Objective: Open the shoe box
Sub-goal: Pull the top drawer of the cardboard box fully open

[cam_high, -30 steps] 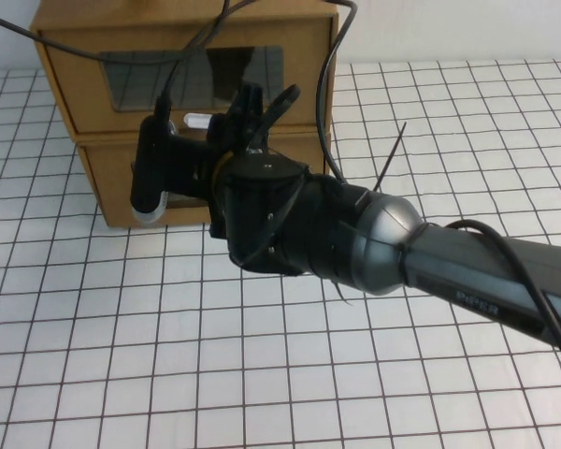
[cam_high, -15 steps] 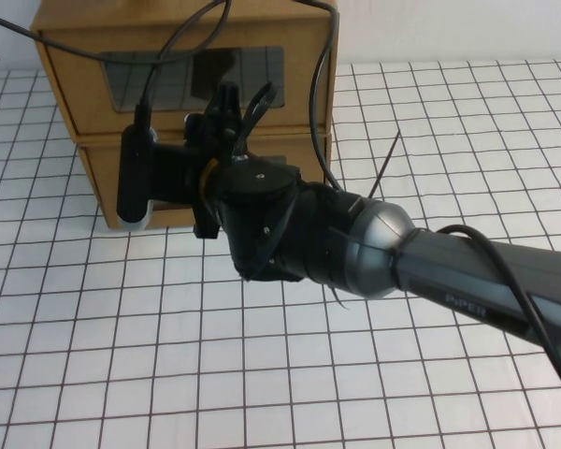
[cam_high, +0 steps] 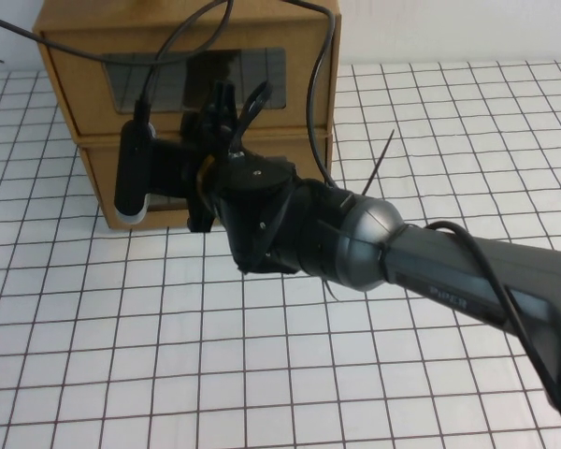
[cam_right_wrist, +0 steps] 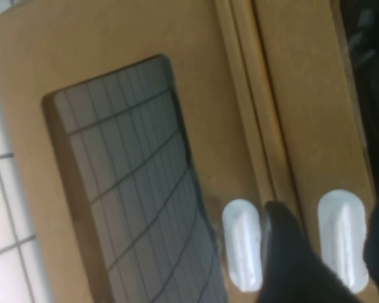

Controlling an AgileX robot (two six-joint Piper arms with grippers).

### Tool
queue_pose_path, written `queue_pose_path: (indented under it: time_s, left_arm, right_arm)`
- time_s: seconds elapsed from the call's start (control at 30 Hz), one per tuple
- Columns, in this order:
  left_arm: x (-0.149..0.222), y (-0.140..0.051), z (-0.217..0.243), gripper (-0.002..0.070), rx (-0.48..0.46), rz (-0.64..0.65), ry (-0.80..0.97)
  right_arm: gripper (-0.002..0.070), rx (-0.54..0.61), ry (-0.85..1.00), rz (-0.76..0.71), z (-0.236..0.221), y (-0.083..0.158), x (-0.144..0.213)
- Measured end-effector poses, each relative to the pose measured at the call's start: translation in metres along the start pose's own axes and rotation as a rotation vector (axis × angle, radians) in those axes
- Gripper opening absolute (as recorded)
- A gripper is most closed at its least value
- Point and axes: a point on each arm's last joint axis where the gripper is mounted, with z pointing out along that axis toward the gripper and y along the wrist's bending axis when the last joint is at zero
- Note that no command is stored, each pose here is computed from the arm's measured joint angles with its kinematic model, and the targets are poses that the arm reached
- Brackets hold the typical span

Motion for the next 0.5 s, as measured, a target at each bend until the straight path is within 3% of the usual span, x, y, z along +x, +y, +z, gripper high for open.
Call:
queue_pose_path:
  time_s: [0.5]
  left_arm:
    - [0.000,0.000,0.000,-0.0002,0.006,-0.003,-0.004]
  right_arm:
    - [0.0216,0.017,0.037,0.021,0.014,-0.007,0.017]
